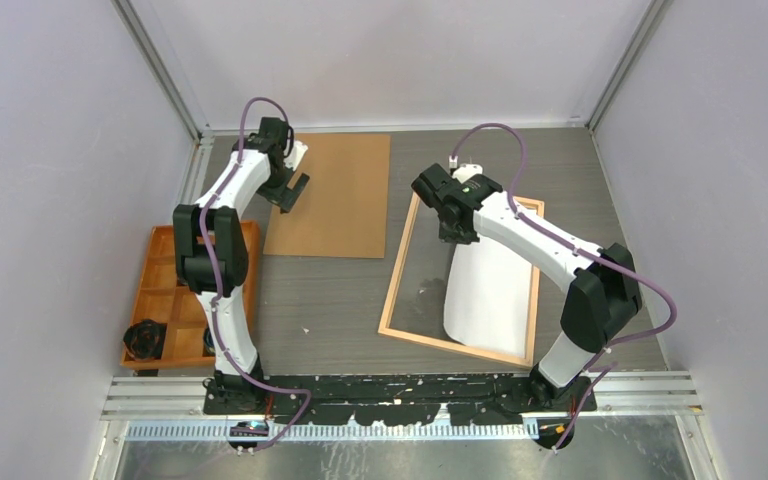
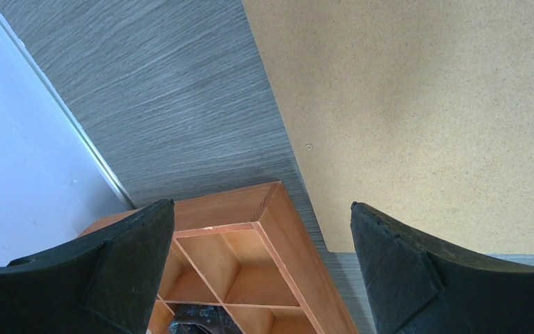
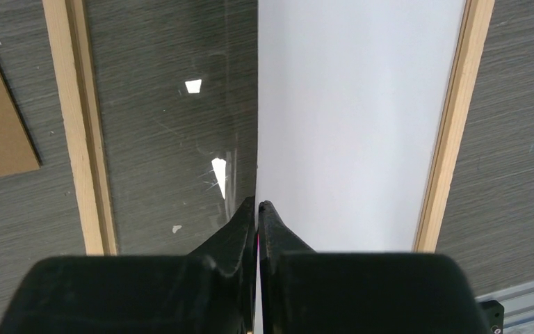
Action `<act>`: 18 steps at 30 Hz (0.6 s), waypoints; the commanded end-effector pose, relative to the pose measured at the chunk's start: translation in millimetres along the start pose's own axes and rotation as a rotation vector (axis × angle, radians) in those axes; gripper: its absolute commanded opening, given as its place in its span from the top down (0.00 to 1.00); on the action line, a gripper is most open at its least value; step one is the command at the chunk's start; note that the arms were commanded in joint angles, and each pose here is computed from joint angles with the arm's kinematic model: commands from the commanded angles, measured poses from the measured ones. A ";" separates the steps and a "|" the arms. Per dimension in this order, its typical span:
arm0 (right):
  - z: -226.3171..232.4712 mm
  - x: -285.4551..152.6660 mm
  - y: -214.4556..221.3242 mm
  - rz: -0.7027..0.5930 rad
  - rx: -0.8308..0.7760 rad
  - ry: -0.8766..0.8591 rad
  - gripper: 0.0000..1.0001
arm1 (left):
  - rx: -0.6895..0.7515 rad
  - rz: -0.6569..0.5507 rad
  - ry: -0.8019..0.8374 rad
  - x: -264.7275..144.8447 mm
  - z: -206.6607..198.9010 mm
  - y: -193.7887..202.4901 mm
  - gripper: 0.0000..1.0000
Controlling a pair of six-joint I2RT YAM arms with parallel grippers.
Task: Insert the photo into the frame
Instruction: Turn over the photo from the photo frame.
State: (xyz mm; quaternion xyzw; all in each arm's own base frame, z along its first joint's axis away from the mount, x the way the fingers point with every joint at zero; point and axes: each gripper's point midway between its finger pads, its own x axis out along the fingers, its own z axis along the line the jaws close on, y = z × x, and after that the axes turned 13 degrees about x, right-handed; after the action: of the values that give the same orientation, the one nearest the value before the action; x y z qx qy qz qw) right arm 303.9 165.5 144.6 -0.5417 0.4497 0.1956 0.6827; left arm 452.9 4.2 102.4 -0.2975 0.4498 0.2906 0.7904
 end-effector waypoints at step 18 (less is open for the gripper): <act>33.3 -4.0 -8.6 -0.001 -0.013 -0.133 0.00 | 0.012 -0.032 -0.048 -15.8 9.9 -2.6 0.00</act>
State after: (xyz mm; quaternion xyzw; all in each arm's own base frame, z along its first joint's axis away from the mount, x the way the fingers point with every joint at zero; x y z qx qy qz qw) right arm 309.8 180.6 137.6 -0.5409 0.4341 0.2279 0.6834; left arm 448.7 6.0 96.9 -0.2909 0.4552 0.2944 0.7884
